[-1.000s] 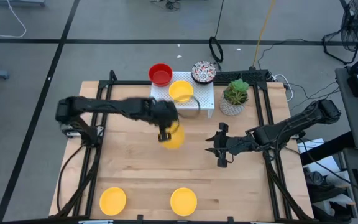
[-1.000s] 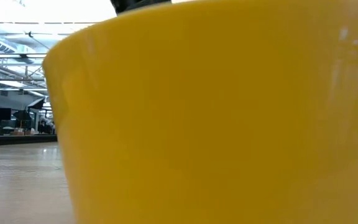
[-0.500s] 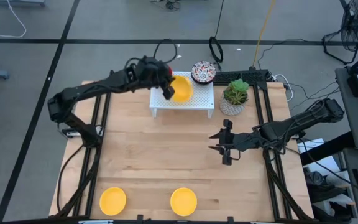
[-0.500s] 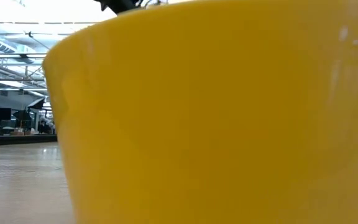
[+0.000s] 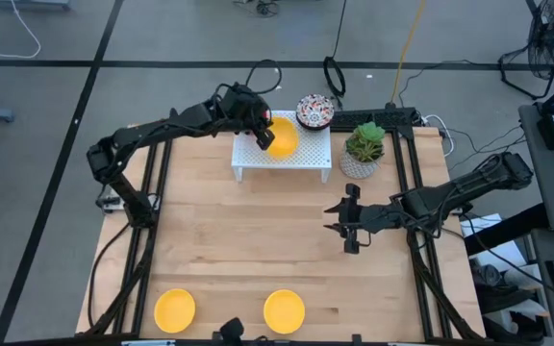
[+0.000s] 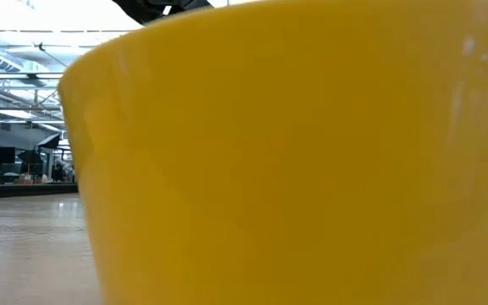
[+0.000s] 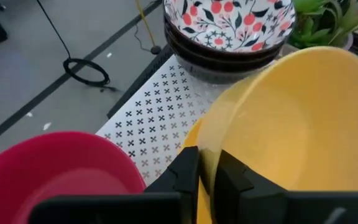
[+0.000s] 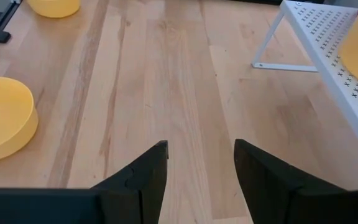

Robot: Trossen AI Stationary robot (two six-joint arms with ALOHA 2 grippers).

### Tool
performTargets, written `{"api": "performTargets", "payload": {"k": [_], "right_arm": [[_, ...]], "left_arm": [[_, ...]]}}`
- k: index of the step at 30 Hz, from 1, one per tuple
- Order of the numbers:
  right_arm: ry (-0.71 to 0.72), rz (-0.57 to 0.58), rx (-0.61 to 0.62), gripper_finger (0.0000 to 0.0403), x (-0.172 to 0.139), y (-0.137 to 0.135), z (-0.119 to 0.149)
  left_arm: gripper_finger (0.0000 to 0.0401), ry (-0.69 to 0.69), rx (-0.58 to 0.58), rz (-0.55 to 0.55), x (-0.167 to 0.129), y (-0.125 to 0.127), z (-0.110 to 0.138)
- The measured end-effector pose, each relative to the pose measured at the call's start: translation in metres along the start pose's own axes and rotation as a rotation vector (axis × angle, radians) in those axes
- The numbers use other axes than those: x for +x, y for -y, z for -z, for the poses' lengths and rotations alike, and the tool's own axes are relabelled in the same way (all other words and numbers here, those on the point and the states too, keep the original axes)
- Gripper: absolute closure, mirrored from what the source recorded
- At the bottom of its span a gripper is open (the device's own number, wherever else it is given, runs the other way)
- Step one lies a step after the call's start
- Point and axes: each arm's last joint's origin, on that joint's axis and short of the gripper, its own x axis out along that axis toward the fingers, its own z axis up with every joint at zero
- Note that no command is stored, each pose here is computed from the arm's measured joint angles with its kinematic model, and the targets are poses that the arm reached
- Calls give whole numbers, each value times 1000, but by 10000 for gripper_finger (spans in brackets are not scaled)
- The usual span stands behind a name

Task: Pick & Place Mini bowls
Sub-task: Stack the yellow bowl on the yellow bowl on the shelf

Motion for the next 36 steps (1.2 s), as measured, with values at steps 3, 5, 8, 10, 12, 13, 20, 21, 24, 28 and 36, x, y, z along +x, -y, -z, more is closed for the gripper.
{"api": "performTargets", "payload": {"k": [3, 5, 8, 10, 12, 13, 20, 21, 24, 28, 36], "right_arm": [[0, 0, 0, 231, 0, 0, 0], [0, 0, 0, 231, 0, 0, 0], [0, 0, 0, 231, 0, 0, 0], [0, 1, 0, 231, 0, 0, 0], [0, 1, 0, 231, 0, 0, 0], [0, 1, 0, 231, 0, 0, 0], [-2, 1, 0, 231, 0, 0, 0], [-3, 1, 0, 231, 0, 0, 0], [-9, 2, -3, 231, 0, 0, 1], [-8, 2, -3, 231, 0, 0, 1], [-7, 1, -2, 231, 0, 0, 1]], "left_arm": [[370, 4, 2, -1, 0, 0, 0], [369, 4, -3, -12, -1, 0, 0], [369, 4, -8, -50, -1, -1, 0], [368, 6, -8, -59, -1, -2, -1], [367, 17, -9, -60, -1, -2, -2], [363, 30, -8, -58, -1, -1, -3], [295, 44, -38, 40, -23, 11, -8], [283, 25, -45, 73, -28, 15, -6], [253, -81, -57, 215, -42, 34, 2], [232, -308, -66, 384, -61, 72, 24], [250, -798, -1, 343, -113, 160, 87]]}}
